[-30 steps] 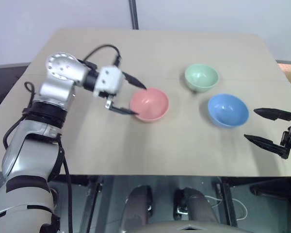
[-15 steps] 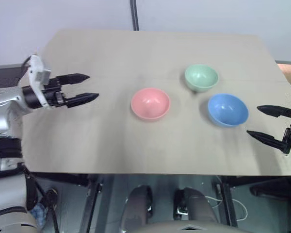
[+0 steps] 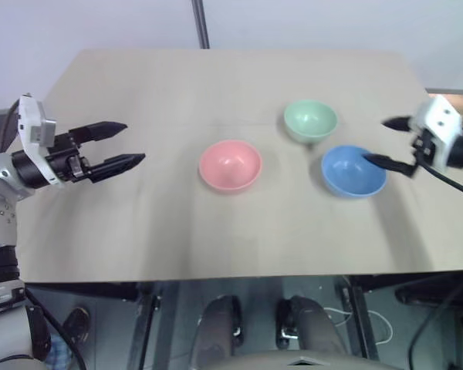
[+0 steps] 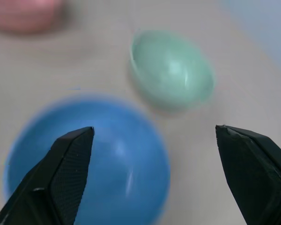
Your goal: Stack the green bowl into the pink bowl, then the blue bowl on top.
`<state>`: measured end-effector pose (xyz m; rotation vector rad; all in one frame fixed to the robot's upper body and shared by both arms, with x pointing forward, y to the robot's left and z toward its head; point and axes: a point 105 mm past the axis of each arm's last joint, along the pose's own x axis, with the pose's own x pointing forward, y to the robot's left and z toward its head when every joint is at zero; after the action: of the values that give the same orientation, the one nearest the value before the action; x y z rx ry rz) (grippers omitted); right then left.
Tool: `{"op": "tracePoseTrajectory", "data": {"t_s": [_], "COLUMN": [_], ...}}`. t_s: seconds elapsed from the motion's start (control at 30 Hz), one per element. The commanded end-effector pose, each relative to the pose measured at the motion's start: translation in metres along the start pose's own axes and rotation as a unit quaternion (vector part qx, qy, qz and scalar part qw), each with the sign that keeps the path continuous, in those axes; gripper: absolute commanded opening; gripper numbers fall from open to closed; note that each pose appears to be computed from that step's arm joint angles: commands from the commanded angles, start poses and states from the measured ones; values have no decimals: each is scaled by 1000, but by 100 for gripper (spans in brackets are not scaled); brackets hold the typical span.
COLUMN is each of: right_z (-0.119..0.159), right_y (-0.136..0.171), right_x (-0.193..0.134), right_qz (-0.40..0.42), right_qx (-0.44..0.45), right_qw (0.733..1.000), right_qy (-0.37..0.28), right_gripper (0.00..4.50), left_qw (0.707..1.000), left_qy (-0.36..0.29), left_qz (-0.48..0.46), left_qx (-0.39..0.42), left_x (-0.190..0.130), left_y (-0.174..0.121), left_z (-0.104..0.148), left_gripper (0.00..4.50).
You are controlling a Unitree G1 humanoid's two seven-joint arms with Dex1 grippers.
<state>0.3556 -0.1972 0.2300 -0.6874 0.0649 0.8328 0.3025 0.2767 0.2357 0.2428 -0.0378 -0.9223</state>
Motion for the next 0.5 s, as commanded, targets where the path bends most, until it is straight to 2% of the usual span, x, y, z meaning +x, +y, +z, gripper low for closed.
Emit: {"op": "tracePoseTrajectory", "data": {"t_s": [0.03, 0.27, 0.5], "right_z": [7, 4, -15], "right_y": [-10, -29, -31], "right_x": [23, 73, 94], "right_qz": [5, -11, -7], "right_qx": [-2, -1, -15], "right_qw": [999, 992, 979], "right_qy": [34, 129, 205], "right_gripper": [450, 450, 450], "left_qw": [1000, 999, 999], "left_qy": [-16, -27, -26], "left_qz": [-2, -9, -13], "left_qx": [17, 16, 18], "left_x": [-1, 4, 1], "left_y": [0, 1, 0], "left_z": [12, 15, 16], "left_gripper": [448, 448, 448]}}
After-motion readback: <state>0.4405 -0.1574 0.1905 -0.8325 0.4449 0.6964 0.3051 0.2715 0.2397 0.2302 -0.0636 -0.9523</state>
